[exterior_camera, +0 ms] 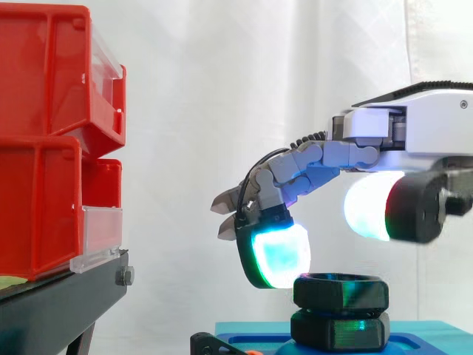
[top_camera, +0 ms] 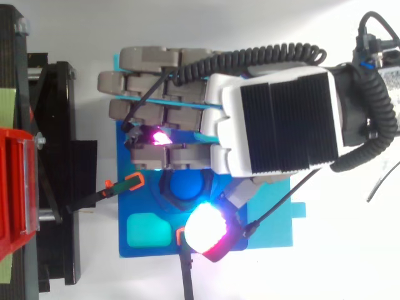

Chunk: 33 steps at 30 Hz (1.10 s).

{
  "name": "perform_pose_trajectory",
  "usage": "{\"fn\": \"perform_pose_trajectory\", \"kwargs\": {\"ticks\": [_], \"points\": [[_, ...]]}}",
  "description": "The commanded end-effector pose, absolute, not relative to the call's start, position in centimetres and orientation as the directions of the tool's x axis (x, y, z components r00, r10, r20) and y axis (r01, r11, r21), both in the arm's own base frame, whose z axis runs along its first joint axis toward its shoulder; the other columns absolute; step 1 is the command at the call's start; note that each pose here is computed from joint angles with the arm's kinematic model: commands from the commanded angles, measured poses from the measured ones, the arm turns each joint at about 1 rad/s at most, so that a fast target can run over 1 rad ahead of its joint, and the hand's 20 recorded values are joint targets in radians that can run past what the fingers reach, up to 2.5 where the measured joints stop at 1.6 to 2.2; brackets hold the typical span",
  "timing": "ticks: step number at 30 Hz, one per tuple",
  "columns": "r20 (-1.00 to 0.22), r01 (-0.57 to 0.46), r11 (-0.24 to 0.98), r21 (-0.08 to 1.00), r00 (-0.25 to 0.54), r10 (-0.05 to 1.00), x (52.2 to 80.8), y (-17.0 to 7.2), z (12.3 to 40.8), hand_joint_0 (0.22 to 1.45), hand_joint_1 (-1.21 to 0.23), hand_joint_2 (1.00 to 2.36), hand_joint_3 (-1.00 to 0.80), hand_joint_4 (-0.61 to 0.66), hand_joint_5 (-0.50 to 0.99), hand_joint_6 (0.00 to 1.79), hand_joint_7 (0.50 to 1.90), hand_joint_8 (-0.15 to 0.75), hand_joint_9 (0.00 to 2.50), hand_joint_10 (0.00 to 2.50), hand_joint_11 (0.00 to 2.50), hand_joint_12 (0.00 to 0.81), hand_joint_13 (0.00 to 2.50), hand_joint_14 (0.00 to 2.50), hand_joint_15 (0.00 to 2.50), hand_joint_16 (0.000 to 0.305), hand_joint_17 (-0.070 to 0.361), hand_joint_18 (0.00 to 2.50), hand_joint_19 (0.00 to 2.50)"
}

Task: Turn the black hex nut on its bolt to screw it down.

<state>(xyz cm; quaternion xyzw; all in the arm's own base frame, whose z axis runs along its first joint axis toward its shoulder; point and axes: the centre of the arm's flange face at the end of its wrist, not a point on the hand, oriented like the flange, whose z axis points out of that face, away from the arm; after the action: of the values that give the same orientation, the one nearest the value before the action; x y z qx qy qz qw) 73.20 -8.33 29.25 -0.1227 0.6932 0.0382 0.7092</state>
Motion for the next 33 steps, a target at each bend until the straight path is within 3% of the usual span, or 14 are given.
{"fn": "perform_pose_trajectory", "kwargs": {"ticks": [1,8,13,15,16,29,33], "points": [[-0.992,-0.232,0.964,-0.126,0.053,-0.117,73.3,-9.5,30.1,0.4,0.03,1.0,-0.5,0.2,-0.06,0.5,1.4,0.286,0.58,0.0,0.0,0.383,0.37,0.0,0.0,0.065,0.147,0.26,0.26],[-0.99,-0.249,0.96,-0.132,0.077,-0.117,73.7,-10.7,32.0,0.4,0.0,1.0,-0.5,0.23,-0.07,0.5,1.23,0.287,0.57,0.0,0.0,0.386,0.36,0.0,0.0,0.066,0.149,0.26,0.25],[-0.989,-0.257,0.957,-0.135,0.093,-0.114,74.1,-10.1,32.6,0.4,-0.06,1.0,-0.5,0.24,-0.08,0.5,1.16,0.283,0.57,0.0,0.0,0.383,0.36,0.0,0.0,0.065,0.147,0.27,0.25],[-0.989,-0.262,0.956,-0.133,0.091,-0.113,74.1,-9.9,32.5,0.41,-0.08,1.0,-0.5,0.24,-0.08,0.5,1.15,0.281,0.57,0.0,0.0,0.382,0.36,0.0,0.0,0.065,0.145,0.27,0.25],[-0.991,-0.265,0.955,-0.13,0.078,-0.113,74.5,-9.8,31.0,0.41,-0.09,1.0,-0.5,0.24,-0.08,0.5,1.14,0.281,0.57,0.0,0.0,0.38,0.36,0.0,0.0,0.064,0.145,0.27,0.25],[-0.99,-0.269,0.956,-0.114,0.106,-0.088,75.7,-5.4,30.9,0.43,-0.11,1.0,-0.5,0.21,-0.08,0.5,1.17,0.274,0.59,0.0,0.0,0.368,0.37,0.0,0.0,0.061,0.137,0.28,0.26],[-0.993,-0.276,0.956,-0.099,0.084,-0.079,76.2,-4.8,28.9,0.44,-0.12,1.0,-0.5,0.18,-0.07,0.5,1.22,0.275,0.61,0.0,0.0,0.365,0.37,0.0,0.0,0.06,0.136,0.28,0.26]]}}
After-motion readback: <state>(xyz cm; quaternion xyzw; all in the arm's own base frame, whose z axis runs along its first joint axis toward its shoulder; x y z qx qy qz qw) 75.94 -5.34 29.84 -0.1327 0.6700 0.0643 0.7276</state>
